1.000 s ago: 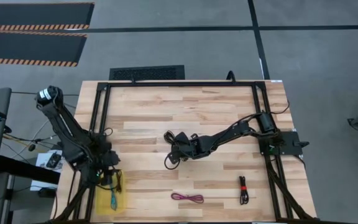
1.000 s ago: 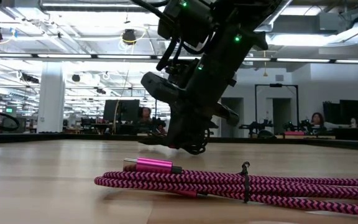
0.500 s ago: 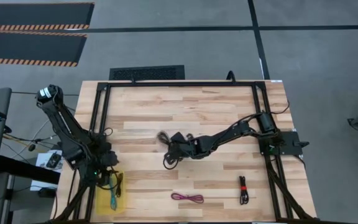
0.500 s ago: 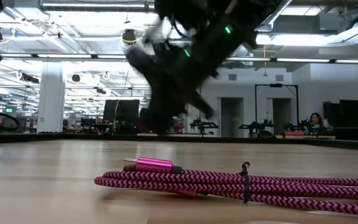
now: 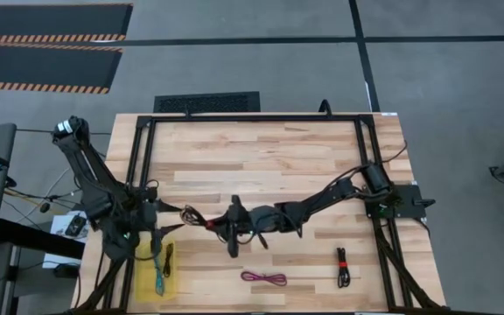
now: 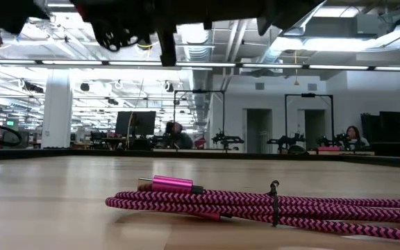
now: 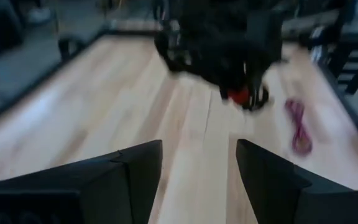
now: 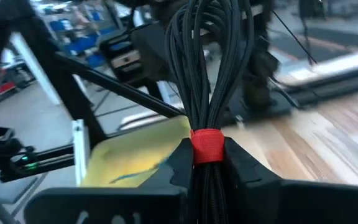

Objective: Pick and place USB-C Cables
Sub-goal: Put the top black charger cable into the yellow bin

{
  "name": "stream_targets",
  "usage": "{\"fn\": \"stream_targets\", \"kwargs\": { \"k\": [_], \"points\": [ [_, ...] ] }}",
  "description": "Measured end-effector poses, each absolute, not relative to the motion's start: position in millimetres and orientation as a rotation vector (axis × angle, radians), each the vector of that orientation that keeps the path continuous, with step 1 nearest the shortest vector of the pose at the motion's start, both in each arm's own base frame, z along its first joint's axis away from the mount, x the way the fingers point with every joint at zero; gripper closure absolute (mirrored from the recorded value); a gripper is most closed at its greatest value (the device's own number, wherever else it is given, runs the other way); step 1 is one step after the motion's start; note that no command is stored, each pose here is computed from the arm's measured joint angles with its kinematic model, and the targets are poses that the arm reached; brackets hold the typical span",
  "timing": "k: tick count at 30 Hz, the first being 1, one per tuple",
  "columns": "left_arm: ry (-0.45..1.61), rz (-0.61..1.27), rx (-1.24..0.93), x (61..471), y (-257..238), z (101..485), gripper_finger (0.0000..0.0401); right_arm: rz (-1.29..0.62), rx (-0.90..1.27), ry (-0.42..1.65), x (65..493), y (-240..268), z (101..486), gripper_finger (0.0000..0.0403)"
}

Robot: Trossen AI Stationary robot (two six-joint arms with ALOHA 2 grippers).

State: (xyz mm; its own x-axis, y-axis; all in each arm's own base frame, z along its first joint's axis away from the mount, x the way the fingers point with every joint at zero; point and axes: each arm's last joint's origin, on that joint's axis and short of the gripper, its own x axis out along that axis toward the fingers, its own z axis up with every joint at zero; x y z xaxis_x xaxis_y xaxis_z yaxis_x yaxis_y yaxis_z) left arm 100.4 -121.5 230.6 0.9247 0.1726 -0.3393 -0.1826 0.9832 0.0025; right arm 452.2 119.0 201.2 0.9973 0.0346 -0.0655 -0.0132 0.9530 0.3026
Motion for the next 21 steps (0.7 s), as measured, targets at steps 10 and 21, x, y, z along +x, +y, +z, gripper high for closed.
{"fn": "stream_targets", "kwargs": {
  "k": [10, 21],
  "points": [
    [0.168, -0.033, 0.210, 116.5, -140.0, 264.7, 0.0207, 0.199, 0.283, 0.002, 450.9, 126.7, 209.7, 0.0349],
    [0.176, -0.116, 0.222, 148.1, -136.3, 261.3, 0.0211, 0.317, 0.285, -0.021, 450.0, 129.9, 213.2, 0.0350]
  ]
}}
